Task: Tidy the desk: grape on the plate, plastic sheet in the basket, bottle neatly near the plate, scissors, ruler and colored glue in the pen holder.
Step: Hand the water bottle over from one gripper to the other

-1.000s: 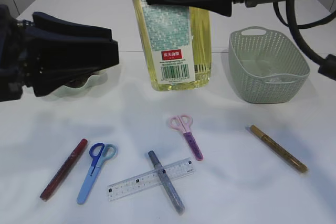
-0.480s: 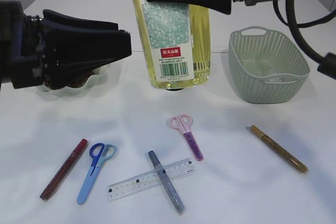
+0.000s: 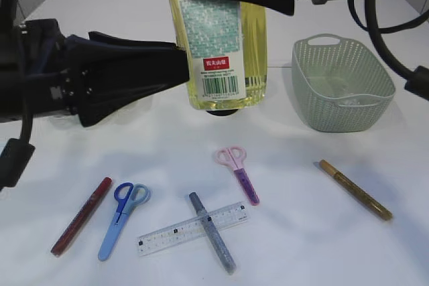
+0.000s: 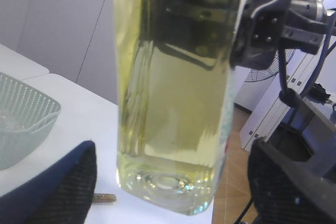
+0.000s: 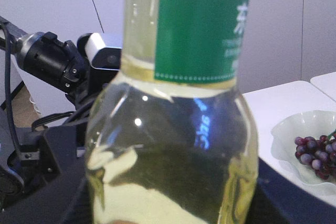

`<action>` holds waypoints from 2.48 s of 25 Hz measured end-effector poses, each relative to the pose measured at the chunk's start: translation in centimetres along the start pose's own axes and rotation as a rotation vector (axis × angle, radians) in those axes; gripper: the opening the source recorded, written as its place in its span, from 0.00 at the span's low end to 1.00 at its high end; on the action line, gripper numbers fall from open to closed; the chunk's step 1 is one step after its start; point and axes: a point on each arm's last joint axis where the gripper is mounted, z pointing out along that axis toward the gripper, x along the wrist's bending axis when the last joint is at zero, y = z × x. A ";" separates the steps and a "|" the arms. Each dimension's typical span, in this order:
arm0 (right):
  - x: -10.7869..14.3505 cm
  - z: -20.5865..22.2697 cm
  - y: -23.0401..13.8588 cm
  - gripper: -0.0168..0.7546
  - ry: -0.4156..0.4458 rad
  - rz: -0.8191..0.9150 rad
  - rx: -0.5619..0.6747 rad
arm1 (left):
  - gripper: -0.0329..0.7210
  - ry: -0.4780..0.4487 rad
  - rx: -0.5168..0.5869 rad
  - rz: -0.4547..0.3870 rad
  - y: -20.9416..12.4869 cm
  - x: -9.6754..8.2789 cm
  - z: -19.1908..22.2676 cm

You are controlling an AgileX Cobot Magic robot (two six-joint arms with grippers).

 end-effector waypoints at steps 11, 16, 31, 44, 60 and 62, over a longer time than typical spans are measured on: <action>0.0 0.0 0.0 0.62 -0.002 -0.002 0.000 | 0.92 -0.016 -0.003 0.008 0.7 1.5 1.3; 0.0 0.0 0.0 0.62 -0.003 -0.006 0.002 | 0.93 -0.047 0.016 0.003 0.5 1.9 2.0; -0.1 -0.1 0.0 0.62 -0.007 -0.005 0.000 | 0.93 -0.112 0.024 0.039 1.3 2.3 3.9; 0.0 -0.1 0.0 0.62 0.001 -0.005 -0.001 | 0.92 -0.178 0.047 0.040 1.6 2.5 7.0; -0.1 -0.1 0.0 0.62 -0.007 -0.004 0.000 | 0.72 -0.199 0.063 0.043 1.5 2.5 7.1; -0.1 -0.1 0.0 0.62 -0.007 -0.004 0.000 | 0.70 -0.199 0.063 0.043 1.5 2.5 7.1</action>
